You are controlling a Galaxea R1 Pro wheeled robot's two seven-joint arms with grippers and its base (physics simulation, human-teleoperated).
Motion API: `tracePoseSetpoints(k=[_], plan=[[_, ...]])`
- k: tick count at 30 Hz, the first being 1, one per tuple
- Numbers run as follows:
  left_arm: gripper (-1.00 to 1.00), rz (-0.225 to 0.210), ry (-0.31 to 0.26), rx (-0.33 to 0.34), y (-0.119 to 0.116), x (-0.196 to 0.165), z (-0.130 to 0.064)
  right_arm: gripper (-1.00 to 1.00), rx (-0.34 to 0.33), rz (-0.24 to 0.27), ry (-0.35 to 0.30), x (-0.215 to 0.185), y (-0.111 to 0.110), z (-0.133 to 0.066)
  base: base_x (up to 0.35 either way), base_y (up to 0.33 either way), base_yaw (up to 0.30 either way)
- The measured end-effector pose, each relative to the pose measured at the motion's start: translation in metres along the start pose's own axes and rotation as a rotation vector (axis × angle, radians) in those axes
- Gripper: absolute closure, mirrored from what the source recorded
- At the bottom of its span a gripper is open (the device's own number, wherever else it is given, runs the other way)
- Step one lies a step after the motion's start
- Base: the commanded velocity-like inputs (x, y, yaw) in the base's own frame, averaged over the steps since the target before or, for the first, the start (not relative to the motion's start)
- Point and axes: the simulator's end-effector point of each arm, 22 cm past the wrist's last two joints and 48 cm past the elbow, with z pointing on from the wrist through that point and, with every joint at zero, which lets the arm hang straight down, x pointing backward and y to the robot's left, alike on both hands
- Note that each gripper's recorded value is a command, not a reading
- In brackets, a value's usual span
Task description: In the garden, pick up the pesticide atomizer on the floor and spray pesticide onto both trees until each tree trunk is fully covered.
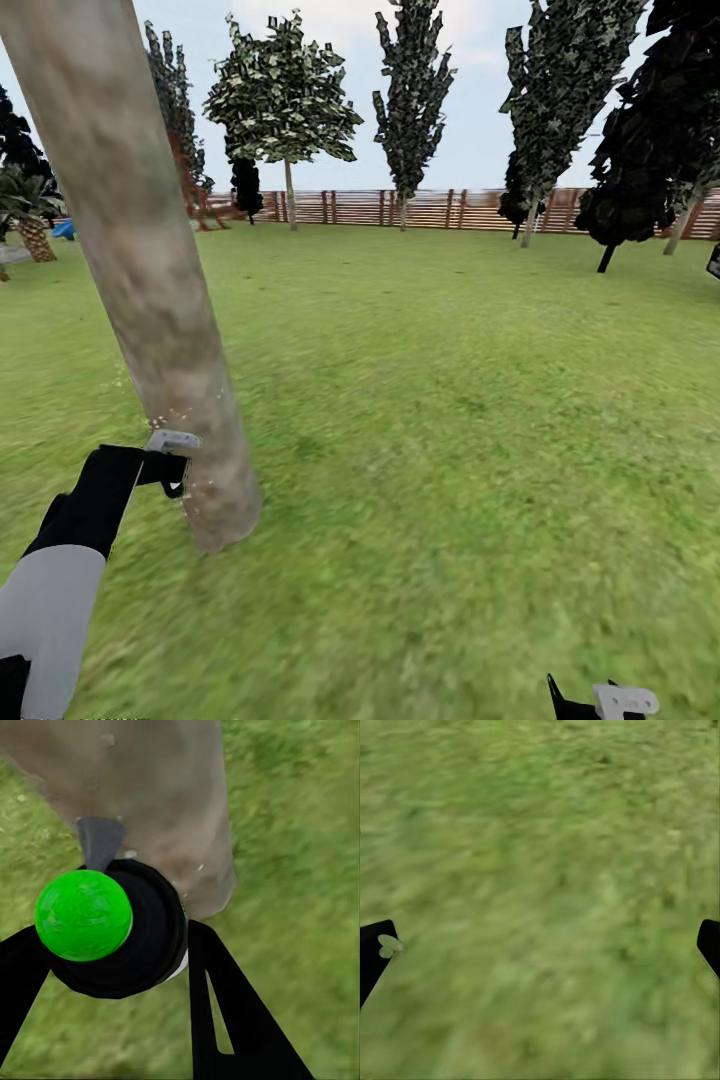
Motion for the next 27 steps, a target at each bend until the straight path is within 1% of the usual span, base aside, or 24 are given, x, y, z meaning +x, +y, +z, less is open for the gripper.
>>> tracePoseSetpoints(k=[2, 4, 5, 9, 12, 17, 19, 21, 23, 25, 27], plan=[[1.0, -0.017, 0.006, -0.01, 0.005, 0.004, 0.001, -1.0, 0.001, 0.0, 0.0, 0.0, 0.0, 0.0, 0.196, -0.234, 0.121], [1.0, -0.02, 0.013, -0.067, 0.015, 0.007, 0.002, -1.0, 0.002, 0.001, -0.002, -0.001, -0.001, 0.0, 0.208, -0.226, 0.015], [1.0, -0.023, 0.014, -0.079, 0.017, 0.007, 0.002, -1.0, 0.002, 0.001, -0.002, -0.001, -0.001, 0.0, 0.203, -0.226, 0.005], [1.0, -0.027, 0.015, -0.083, 0.018, 0.008, 0.003, -1.0, 0.003, 0.0, -0.002, -0.001, -0.002, 0.0, 0.057, -0.261, 0.001], [1.0, -0.027, 0.017, -0.086, 0.019, 0.009, 0.003, -1.0, 0.003, 0.0, -0.002, -0.001, -0.002, 0.0, -0.122, -0.256, 0.014], [1.0, -0.027, 0.019, -0.09, 0.021, 0.01, 0.003, -1.0, 0.001, 0.001, 0.0, 0.0, 0.0, 0.0, -0.161, -0.242, 0.221], [1.0, -0.018, 0.061, -0.091, 0.018, 0.039, 0.008, -1.0, 0.001, 0.0, -0.001, 0.0, 0.0, 0.0, 0.066, -0.253, 0.274], [1.0, -0.011, 0.088, -0.107, 0.02, 0.058, 0.01, -1.0, 0.001, 0.0, -0.001, -0.001, 0.0, 0.0, 0.165, -0.233, 0.277], [1.0, -0.01, 0.1, -0.132, 0.023, 0.067, 0.011, -1.0, 0.001, 0.0, -0.002, -0.001, 0.0, 0.0, 0.204, -0.222, 0.278], [1.0, -0.014, 0.105, -0.132, 0.021, 0.07, 0.012, -1.0, 0.001, 0.0, -0.002, -0.001, 0.0, 0.0, 0.222, -0.21, 0.263], [1.0, -0.016, 0.114, -0.128, 0.019, 0.074, 0.014, -1.0, 0.001, 0.0, -0.002, -0.001, 0.0, 0.0, 0.238, -0.192, 0.095]])
